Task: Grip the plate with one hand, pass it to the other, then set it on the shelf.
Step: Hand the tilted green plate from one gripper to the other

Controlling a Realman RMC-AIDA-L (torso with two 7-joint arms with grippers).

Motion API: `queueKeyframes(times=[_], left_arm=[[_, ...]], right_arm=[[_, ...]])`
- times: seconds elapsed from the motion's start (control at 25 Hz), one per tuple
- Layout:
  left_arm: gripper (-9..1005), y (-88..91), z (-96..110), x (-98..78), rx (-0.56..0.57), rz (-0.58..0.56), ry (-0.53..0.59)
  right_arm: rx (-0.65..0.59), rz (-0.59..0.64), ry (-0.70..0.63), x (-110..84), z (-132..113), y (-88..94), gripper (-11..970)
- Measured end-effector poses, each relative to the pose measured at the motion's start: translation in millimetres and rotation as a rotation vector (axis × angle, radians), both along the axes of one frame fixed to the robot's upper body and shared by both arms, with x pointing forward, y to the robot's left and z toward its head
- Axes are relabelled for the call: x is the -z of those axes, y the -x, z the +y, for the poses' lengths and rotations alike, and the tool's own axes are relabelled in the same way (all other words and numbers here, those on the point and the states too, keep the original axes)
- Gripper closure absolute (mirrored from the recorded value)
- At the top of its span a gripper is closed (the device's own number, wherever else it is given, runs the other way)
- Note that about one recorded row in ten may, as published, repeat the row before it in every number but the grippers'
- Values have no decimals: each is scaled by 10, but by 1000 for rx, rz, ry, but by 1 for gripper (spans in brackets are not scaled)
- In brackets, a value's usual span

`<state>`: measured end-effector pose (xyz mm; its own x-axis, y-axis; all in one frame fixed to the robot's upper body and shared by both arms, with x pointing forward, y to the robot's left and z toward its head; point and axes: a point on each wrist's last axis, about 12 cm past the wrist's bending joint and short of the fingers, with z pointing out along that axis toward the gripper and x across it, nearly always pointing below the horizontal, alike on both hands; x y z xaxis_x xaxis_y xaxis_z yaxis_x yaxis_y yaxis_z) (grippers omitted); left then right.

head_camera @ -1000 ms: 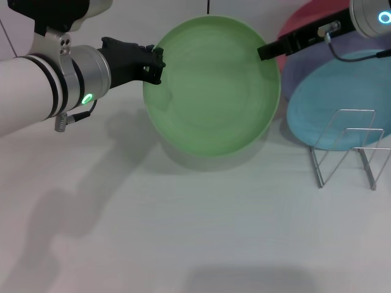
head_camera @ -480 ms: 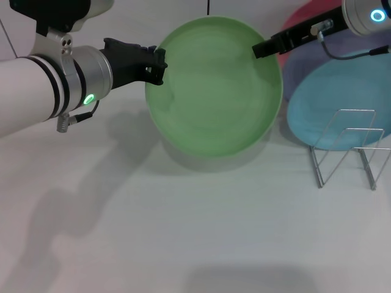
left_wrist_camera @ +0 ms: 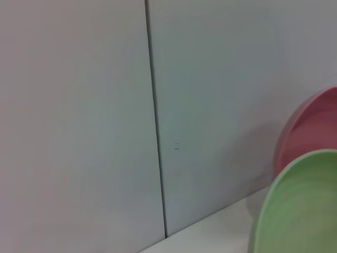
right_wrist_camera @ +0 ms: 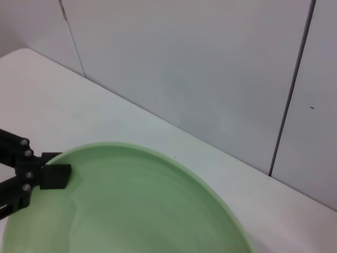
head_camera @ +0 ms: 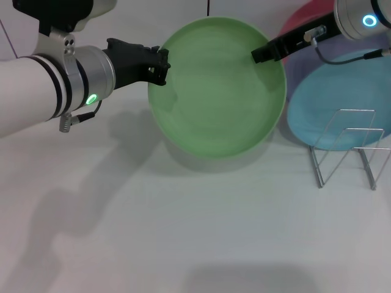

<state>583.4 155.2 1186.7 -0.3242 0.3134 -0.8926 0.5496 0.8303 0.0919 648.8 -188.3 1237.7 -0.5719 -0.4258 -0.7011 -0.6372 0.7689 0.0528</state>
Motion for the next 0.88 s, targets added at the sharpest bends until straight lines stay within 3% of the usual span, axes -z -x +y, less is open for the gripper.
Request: queueKeyframes(times=[0.32,0.52,0.72,0.88], left_arm=[[912,0,-24,-15,8,-3,9],[909,10,-51,-40,31,-10,30],[907,21,-108,-84,57,-36,62],[804,20,-113,-113,57,-49,68]], right_arm=[[-38,-27,61,69,35,-16,681],[-39,-87,87,127,34,1,826],[-45,-120,77,86,24,34,839],[-40,-136,73,58,-2,53,840]])
